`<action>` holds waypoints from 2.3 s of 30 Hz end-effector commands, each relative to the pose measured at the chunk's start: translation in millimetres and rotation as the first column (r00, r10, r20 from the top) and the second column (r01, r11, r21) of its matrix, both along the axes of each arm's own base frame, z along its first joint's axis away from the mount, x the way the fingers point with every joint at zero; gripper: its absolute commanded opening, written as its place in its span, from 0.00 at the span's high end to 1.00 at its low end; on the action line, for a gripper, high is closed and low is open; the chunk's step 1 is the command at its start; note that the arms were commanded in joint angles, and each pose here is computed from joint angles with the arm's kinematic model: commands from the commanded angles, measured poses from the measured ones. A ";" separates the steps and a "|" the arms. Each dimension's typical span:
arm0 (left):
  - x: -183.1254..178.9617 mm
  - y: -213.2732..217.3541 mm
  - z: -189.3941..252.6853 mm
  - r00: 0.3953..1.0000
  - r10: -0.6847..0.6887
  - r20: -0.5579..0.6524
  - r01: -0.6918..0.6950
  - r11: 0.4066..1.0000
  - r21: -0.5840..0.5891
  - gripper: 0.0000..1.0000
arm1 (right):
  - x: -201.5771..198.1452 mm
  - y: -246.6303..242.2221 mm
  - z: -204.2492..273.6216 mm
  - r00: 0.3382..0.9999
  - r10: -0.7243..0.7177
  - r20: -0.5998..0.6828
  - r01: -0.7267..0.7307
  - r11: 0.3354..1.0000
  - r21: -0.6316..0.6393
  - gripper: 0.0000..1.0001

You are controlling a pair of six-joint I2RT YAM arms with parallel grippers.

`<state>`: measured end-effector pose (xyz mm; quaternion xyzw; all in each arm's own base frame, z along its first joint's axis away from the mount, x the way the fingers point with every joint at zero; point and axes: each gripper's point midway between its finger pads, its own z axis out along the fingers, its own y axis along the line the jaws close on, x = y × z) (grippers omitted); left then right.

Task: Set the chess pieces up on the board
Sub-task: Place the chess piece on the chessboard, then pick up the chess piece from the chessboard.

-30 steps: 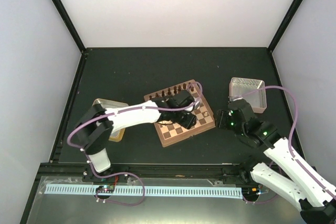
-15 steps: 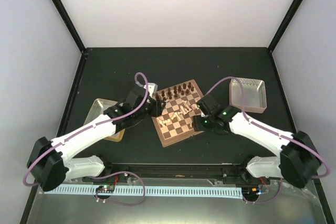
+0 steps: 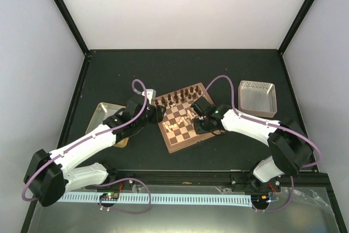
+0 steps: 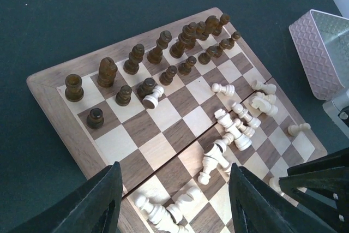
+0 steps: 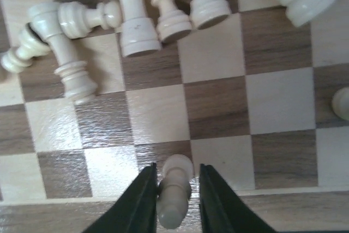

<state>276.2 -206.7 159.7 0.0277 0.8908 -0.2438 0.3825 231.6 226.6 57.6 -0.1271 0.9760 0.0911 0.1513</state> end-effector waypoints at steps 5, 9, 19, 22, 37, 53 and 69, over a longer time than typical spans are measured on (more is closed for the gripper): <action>4.1 -2.8 3.9 1.000 0.001 0.007 -0.001 1.000 -0.028 0.46 | 9.3 -22.6 1.4 0.996 -0.057 0.064 0.065 0.990 -0.127 0.82; 4.3 -4.8 2.5 1.000 -0.005 0.001 0.005 1.000 -0.030 0.46 | 7.5 -24.8 0.2 0.996 -0.061 0.066 0.069 0.990 -0.125 0.83; 3.3 -6.7 -0.9 1.000 -0.014 -0.014 0.013 0.999 -0.032 0.46 | 8.0 -23.4 3.2 0.996 -0.057 0.067 0.064 0.991 -0.120 0.72; 3.0 -6.1 1.3 1.000 -0.013 -0.010 0.012 0.999 -0.032 0.46 | 12.9 -13.9 25.5 0.994 -0.049 0.102 0.054 0.997 -0.052 0.62; 0.9 18.7 5.3 0.998 0.061 0.019 -0.060 0.998 -0.034 0.43 | 101.5 26.2 51.8 0.975 0.022 0.222 -0.023 1.000 0.001 0.60; 0.0 22.5 0.9 0.998 0.060 0.003 -0.059 0.997 -0.054 0.45 | 131.7 35.7 -1.3 0.985 0.085 0.148 -0.070 0.992 -0.103 0.70; -4.9 9.4 10.1 1.000 -0.017 0.013 0.019 0.995 -0.096 0.45 | 135.7 35.1 4.5 0.972 0.121 0.201 -0.102 0.989 -0.105 0.86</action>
